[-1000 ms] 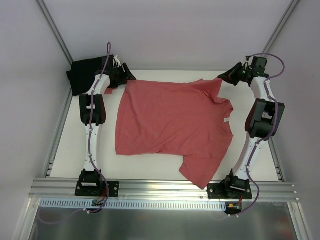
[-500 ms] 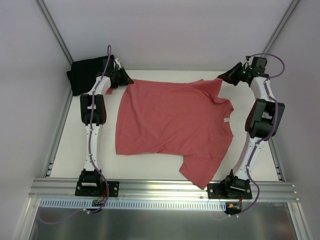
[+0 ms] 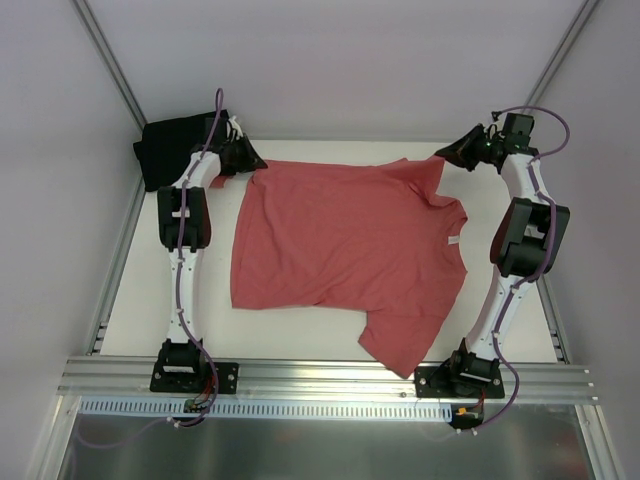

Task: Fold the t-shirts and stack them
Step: Grap the side of the flattened tshirt furthest away from the robot with both arms, then fold the flattened tshirt in 1/3 of the way

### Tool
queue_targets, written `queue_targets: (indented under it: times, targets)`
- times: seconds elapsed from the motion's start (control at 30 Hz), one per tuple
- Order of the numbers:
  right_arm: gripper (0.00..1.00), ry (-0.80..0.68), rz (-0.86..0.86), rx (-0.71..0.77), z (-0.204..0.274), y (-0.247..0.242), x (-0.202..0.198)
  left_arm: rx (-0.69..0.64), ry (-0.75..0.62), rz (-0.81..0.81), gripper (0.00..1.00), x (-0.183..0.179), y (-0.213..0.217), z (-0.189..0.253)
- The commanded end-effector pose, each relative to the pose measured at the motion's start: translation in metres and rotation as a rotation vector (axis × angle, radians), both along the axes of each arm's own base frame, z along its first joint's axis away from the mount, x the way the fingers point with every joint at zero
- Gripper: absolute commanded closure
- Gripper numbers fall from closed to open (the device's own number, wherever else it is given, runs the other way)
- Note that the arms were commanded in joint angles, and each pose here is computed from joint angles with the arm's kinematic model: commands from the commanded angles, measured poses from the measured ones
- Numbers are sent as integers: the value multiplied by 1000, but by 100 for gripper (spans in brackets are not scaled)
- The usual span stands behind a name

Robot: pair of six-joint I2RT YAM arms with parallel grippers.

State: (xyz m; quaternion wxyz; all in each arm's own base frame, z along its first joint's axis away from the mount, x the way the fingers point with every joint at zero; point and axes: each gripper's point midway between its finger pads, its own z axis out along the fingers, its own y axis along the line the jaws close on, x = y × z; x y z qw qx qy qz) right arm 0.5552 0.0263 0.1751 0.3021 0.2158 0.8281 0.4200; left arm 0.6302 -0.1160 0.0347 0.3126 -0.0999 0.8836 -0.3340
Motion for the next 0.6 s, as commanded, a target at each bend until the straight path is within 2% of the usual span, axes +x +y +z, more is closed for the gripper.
queue_targets:
  times: [0.0, 0.33, 0.57]
  targets:
    - [100, -104, 28, -3, 48, 8, -10, 14, -117, -42, 100, -1, -4, 67]
    - [100, -96, 70, 5, 51, 16, -32, 11, -160, -63, 100, -13, -6, 109]
    - [100, -81, 100, 15, 49, 24, -57, 11, -156, -94, 100, -39, -17, 135]
